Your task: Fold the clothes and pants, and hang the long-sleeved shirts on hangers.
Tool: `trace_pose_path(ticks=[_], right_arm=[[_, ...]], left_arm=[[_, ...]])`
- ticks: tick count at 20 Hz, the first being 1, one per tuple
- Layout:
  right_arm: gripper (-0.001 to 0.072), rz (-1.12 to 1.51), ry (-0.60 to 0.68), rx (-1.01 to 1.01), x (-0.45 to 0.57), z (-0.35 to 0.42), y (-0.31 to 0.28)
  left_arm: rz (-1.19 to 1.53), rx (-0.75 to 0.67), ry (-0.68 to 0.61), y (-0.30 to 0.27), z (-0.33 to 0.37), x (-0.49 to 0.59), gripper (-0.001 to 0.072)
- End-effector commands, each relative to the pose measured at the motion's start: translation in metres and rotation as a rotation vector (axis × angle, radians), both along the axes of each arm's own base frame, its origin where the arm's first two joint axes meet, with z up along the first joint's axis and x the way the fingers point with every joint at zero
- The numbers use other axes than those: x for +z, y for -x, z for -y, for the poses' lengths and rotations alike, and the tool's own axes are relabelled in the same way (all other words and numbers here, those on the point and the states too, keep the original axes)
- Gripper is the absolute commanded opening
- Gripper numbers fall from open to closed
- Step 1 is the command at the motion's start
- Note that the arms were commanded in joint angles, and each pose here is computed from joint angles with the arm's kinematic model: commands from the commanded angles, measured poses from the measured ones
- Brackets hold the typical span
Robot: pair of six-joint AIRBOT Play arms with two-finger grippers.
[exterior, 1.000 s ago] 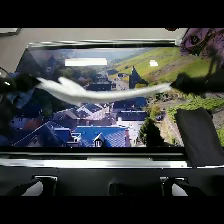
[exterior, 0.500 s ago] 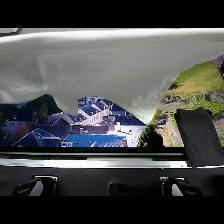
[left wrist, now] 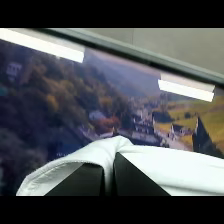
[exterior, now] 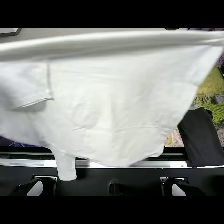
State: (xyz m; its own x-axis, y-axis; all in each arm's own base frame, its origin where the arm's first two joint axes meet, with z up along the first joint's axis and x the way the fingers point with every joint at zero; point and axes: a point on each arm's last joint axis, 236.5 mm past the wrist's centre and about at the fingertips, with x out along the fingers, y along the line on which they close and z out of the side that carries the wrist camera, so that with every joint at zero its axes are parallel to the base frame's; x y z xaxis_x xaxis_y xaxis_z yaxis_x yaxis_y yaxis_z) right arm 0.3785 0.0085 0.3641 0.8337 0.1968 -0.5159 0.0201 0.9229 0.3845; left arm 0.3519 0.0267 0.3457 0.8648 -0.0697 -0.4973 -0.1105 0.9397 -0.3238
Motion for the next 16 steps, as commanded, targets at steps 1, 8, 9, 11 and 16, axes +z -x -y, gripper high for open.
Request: trace_pose_path(ticks=[1,8,9,11,16], right_arm=[[0.0032,-0.24,-0.067,0.043,-0.117,0.011,-0.097],[0.0033,-0.509,-0.143,0.092,-0.366,-0.018,-0.212],[0.0033,-0.528,-0.143,0.099,-0.386,-0.027,-0.215],[0.0034,-0.552,-0.137,0.11,-0.412,-0.04,-0.218],[0.0154,-0.59,-0.122,0.138,-0.412,-0.047,-0.207]], left_arm=[[-0.315,-0.109,0.069,-0.077,0.001,-0.13,0.0019],[-0.666,-0.187,0.139,-0.172,0.035,-0.374,0.0019],[-0.676,-0.188,0.14,-0.176,0.039,-0.389,0.0019],[-0.687,-0.192,0.138,-0.181,0.046,-0.41,0.0021],[-0.71,-0.191,0.152,-0.175,0.042,-0.407,0.0412]])
